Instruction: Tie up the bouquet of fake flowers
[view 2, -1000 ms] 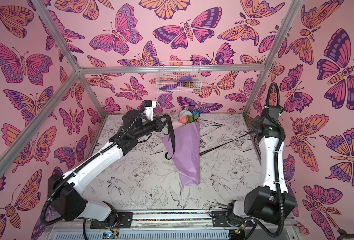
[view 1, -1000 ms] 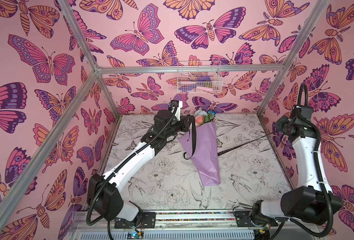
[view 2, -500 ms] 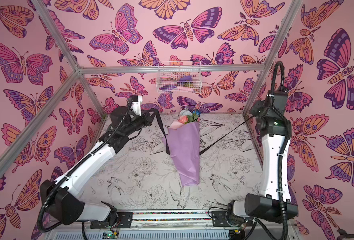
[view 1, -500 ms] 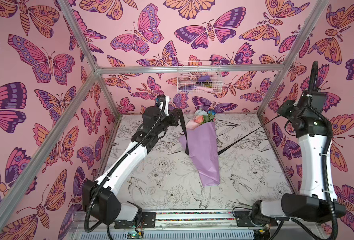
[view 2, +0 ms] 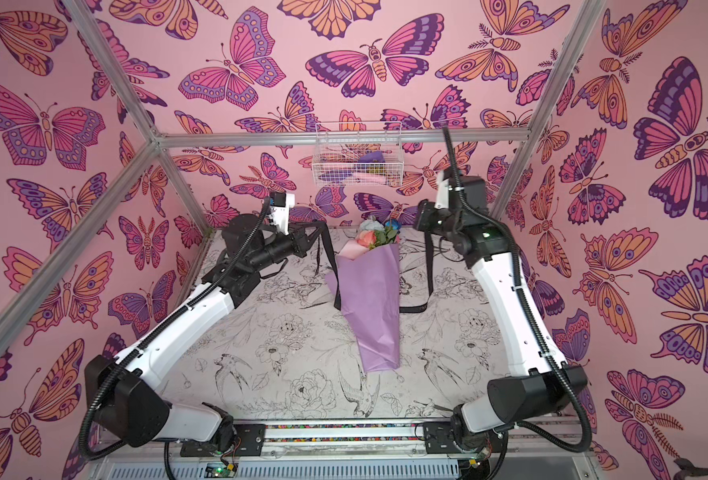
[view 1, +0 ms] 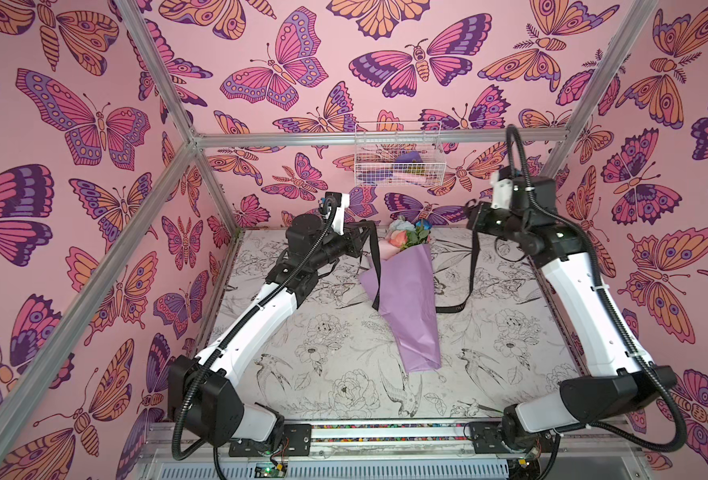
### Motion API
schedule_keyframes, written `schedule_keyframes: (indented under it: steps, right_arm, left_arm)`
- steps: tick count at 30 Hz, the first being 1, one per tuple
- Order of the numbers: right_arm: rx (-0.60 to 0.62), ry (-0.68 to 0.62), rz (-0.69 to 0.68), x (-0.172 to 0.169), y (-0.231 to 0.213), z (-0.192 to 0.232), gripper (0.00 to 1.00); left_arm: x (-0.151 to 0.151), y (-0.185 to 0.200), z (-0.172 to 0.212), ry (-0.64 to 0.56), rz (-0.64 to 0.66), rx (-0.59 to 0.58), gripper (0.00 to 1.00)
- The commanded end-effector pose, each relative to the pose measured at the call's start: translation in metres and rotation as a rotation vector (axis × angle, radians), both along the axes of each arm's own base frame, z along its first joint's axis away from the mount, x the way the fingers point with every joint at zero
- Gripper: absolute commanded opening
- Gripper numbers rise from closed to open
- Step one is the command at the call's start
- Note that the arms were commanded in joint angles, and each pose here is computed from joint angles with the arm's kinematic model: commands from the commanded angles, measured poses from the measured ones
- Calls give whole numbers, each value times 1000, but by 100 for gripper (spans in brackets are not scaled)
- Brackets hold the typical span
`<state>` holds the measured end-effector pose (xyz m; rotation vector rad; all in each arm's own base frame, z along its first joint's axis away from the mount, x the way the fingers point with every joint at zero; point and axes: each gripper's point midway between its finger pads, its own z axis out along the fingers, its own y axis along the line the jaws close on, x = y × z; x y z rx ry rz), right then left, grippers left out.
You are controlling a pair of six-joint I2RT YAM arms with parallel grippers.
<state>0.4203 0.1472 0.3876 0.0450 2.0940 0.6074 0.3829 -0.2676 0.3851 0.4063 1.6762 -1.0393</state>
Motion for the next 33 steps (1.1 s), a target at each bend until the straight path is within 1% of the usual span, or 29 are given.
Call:
schedule_keyframes:
  steps: [1, 8, 13, 18, 22, 24, 25, 26, 28, 29, 31, 33]
  right_arm:
    - [89, 6, 154, 9, 59, -9, 0]
    - [174, 40, 348, 31, 158, -24, 0]
    - [197, 83, 482, 30, 229, -42, 0]
    - [160, 170, 615, 6, 291, -80, 0]
    - [149, 271, 705, -25, 322, -116, 0]
    - [140, 308, 736, -41, 331, -131, 2]
    - [135, 327, 746, -49, 333, -139, 5]
    - [132, 342, 746, -53, 333, -145, 13]
    - [131, 362, 736, -58, 328, -153, 39]
    - [114, 362, 715, -56, 322, -155, 49]
    - [96, 352, 678, -48, 308, -153, 57]
    - [102, 333, 637, -37, 291, -143, 60]
  left_arm:
    - [-17, -16, 3, -111, -124, 12, 0]
    - [-41, -32, -17, -231, -201, 103, 0]
    - [-59, -50, -44, -325, -276, 200, 0]
    - [-71, -60, -63, -380, -317, 249, 0]
    - [-75, -60, -73, -379, -330, 259, 0]
    - [-74, -60, -78, -371, -324, 264, 0]
    - [-74, -60, -81, -362, -322, 265, 0]
    - [-73, -60, -85, -353, -324, 267, 0]
    - [-73, -60, -88, -345, -324, 266, 0]
    - [-74, -60, -89, -342, -324, 264, 0]
    - [-74, -59, -91, -338, -318, 262, 0]
    - [-72, -57, -93, -330, -304, 262, 0]
